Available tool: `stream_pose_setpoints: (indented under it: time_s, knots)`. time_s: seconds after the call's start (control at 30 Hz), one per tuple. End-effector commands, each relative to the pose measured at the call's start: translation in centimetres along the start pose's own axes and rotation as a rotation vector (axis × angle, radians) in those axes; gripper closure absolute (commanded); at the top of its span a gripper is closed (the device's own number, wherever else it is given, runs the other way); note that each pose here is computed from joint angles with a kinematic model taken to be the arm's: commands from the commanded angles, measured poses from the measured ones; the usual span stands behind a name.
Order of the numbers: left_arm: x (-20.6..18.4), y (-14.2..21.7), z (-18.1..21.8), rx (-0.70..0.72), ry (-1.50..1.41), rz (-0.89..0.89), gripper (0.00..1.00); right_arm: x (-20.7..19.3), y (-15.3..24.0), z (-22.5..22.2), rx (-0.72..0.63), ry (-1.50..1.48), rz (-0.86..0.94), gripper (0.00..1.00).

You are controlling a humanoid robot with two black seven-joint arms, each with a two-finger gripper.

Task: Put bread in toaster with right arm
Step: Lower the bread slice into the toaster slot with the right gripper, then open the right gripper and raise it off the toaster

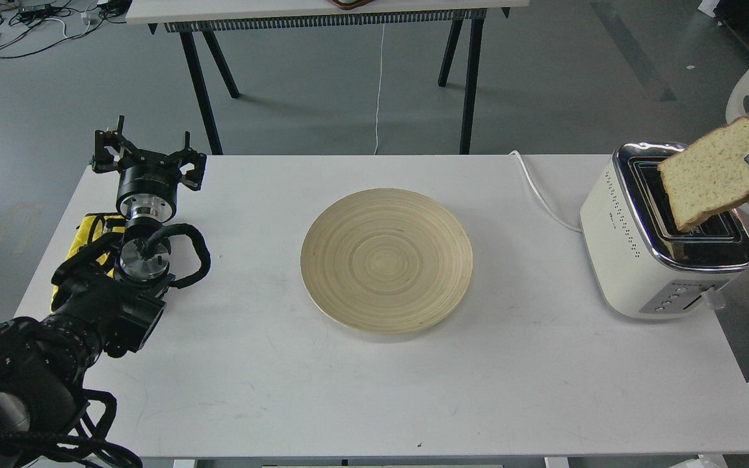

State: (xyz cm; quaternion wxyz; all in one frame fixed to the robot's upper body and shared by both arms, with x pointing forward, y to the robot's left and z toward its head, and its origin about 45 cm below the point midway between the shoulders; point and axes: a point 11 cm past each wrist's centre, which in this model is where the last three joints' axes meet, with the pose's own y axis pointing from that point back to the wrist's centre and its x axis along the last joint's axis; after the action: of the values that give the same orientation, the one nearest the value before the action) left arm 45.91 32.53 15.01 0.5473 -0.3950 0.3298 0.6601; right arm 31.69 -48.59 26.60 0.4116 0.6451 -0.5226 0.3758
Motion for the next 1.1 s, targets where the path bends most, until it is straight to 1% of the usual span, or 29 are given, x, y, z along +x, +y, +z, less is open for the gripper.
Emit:
stream_pose_setpoints:
  time_s: [0.0, 0.27, 0.5, 0.57, 0.6, 0.63, 0.7, 0.73, 0.77, 0.87, 0.97, 1.07]
  knots:
    - [0.0, 0.0, 0.0, 0.0, 0.0, 0.0, 0.0, -0.4, -0.4, 0.1, -0.002, -0.003, 0.001, 0.99]
    - [0.0, 0.0, 0.0, 0.0, 0.0, 0.0, 0.0, -1.6, -1.0, 0.2, -0.002, -0.011, -0.008, 0.99]
    - [0.0, 0.0, 0.0, 0.0, 0.0, 0.0, 0.0, -2.5, -1.7, 0.3, 0.0, -0.01, -0.013, 0.93]
    - [0.0, 0.0, 0.0, 0.0, 0.0, 0.0, 0.0, -3.2, -2.0, 0.0, 0.006, -0.018, -0.021, 0.89]
    - [0.0, 0.0, 0.0, 0.0, 0.0, 0.0, 0.0, -3.4, -2.2, 0.0, 0.007, -0.022, -0.02, 0.86]
    - [0.0, 0.0, 0.0, 0.0, 0.0, 0.0, 0.0, -3.7, -2.3, -0.2, 0.011, -0.026, -0.023, 0.8]
    - [0.0, 0.0, 0.0, 0.0, 0.0, 0.0, 0.0, -4.2, -2.4, -0.5, 0.019, -0.032, -0.031, 0.56]
    - [0.0, 0.0, 0.0, 0.0, 0.0, 0.0, 0.0, -4.6, -2.4, -0.6, 0.024, -0.029, -0.04, 0.4]
    - [0.0, 0.0, 0.0, 0.0, 0.0, 0.0, 0.0, -4.9, -2.3, -0.6, 0.026, -0.025, -0.05, 0.26]
    - [0.0, 0.0, 0.0, 0.0, 0.0, 0.0, 0.0, -5.7, -2.3, -0.8, 0.03, -0.03, -0.068, 0.21]
    - [0.0, 0.0, 0.0, 0.0, 0.0, 0.0, 0.0, -5.8, -2.4, -0.9, 0.029, -0.039, -0.067, 0.02]
    - [0.0, 0.0, 0.0, 0.0, 0.0, 0.0, 0.0, -5.2, -3.0, -1.5, 0.04, -0.052, -0.048, 0.01]
